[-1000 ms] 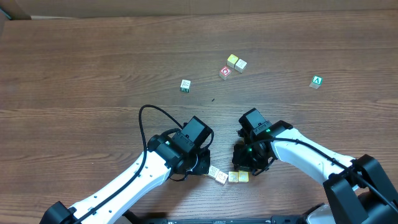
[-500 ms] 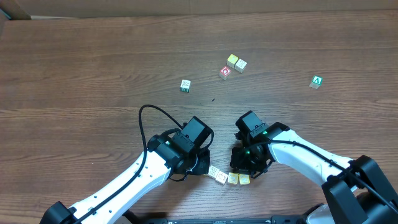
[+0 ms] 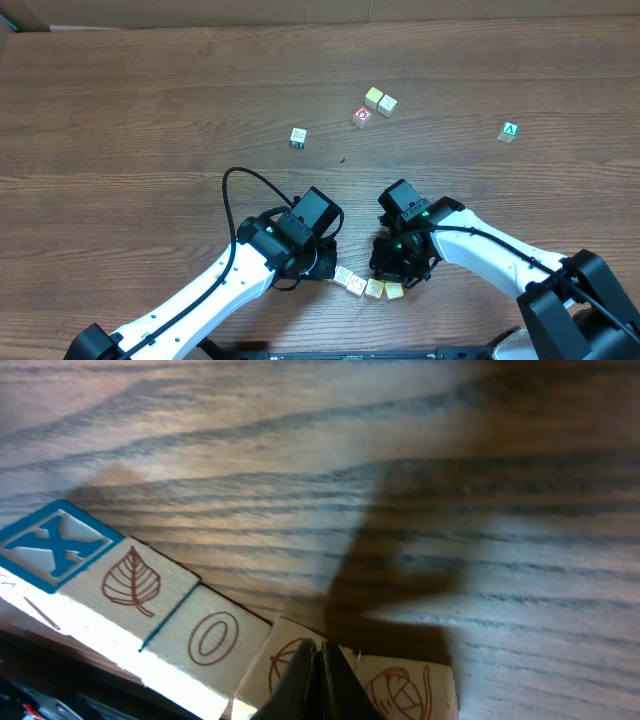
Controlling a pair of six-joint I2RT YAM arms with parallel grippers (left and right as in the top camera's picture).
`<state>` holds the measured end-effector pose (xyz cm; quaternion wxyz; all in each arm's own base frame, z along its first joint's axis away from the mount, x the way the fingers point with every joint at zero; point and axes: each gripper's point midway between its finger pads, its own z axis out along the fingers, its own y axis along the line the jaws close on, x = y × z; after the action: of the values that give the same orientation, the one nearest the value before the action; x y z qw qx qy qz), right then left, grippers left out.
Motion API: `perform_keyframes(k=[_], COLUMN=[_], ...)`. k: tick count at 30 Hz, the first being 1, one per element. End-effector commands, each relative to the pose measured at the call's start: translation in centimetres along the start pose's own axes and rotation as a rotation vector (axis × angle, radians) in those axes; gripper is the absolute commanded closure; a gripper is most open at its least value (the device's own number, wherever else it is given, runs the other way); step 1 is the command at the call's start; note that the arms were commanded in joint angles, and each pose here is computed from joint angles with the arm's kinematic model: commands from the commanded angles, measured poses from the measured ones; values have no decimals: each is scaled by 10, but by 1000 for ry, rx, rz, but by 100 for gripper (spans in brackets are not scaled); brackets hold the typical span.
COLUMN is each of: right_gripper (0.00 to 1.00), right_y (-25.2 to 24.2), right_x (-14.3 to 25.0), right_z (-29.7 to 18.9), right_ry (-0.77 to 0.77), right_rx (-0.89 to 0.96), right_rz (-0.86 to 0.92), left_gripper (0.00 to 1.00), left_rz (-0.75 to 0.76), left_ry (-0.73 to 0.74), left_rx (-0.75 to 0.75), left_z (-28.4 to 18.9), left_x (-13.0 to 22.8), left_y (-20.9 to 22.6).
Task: Flip 5 blocks
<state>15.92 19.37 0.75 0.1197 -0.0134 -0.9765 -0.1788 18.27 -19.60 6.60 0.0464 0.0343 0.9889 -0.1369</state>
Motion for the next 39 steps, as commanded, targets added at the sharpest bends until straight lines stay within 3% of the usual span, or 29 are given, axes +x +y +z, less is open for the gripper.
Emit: perform_keyframes(k=[1, 32, 39], right_gripper=[96, 96, 96], right_y=[0, 6, -2], right_x=[4, 11, -31], right_z=[2, 1, -21], right_ry=[14, 51, -99], right_rx=[0, -35, 3], right_rz=[4, 62, 144], left_gripper=[96, 96, 96], left_rz=[21, 22, 22], left_ry=[-47, -98, -100], left_rx=[-12, -66, -64], left_z=[-7, -8, -8], left_x=[-12, -21, -21], left_y=[0, 8, 8])
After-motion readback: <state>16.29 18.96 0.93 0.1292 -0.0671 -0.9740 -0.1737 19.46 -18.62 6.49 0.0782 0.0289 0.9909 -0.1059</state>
